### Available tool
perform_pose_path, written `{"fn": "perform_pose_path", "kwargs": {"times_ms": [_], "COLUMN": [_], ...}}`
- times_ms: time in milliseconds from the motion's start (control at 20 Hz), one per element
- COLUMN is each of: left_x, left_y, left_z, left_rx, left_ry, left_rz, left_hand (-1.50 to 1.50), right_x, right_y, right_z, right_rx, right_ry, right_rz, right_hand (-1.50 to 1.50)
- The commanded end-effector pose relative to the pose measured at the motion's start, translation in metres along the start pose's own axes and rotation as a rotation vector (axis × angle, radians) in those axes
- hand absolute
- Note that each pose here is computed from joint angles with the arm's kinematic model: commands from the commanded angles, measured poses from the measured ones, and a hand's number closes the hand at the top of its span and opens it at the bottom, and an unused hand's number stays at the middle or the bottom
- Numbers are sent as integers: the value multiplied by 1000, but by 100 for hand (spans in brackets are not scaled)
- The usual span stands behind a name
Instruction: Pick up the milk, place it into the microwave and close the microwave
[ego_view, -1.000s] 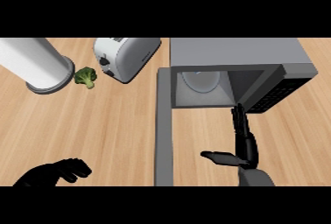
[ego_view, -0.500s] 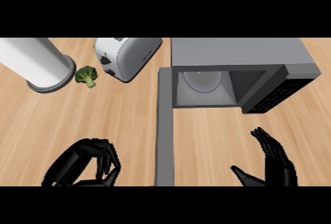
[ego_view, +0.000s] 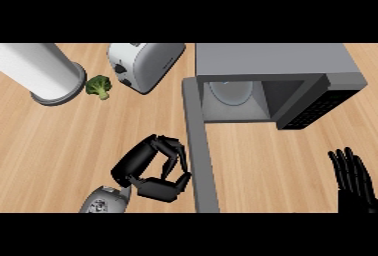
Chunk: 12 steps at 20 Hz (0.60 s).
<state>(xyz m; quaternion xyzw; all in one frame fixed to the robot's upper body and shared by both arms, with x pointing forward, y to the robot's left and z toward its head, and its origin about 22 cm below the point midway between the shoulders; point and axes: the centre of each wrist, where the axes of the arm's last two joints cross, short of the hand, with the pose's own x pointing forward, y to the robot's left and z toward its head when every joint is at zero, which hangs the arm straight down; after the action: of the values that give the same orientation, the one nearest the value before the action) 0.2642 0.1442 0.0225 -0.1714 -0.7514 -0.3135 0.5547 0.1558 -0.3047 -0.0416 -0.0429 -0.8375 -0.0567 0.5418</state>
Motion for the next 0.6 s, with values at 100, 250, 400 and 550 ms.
{"fn": "perform_pose_path", "kwargs": {"times_ms": [100, 250, 400, 550], "left_x": [-1, -19, -27, -24], "left_y": [-58, -68, -80, -102], "left_z": [-38, -60, -63, -71], "left_rx": [-137, -109, -132, -180], "left_ry": [32, 92, 170, 205], "left_rz": [-64, -135, -71, -70], "left_hand": [150, 150, 150, 150], "right_x": [32, 30, 62, 58], "right_y": [-29, -15, -11, -6], "right_z": [-9, -10, -17, -29], "right_rx": [25, 50, 97, 132], "right_ry": [-53, -77, -81, -107], "right_rz": [10, -9, -51, -88], "right_hand": [-150, -150, -150, -150]}}
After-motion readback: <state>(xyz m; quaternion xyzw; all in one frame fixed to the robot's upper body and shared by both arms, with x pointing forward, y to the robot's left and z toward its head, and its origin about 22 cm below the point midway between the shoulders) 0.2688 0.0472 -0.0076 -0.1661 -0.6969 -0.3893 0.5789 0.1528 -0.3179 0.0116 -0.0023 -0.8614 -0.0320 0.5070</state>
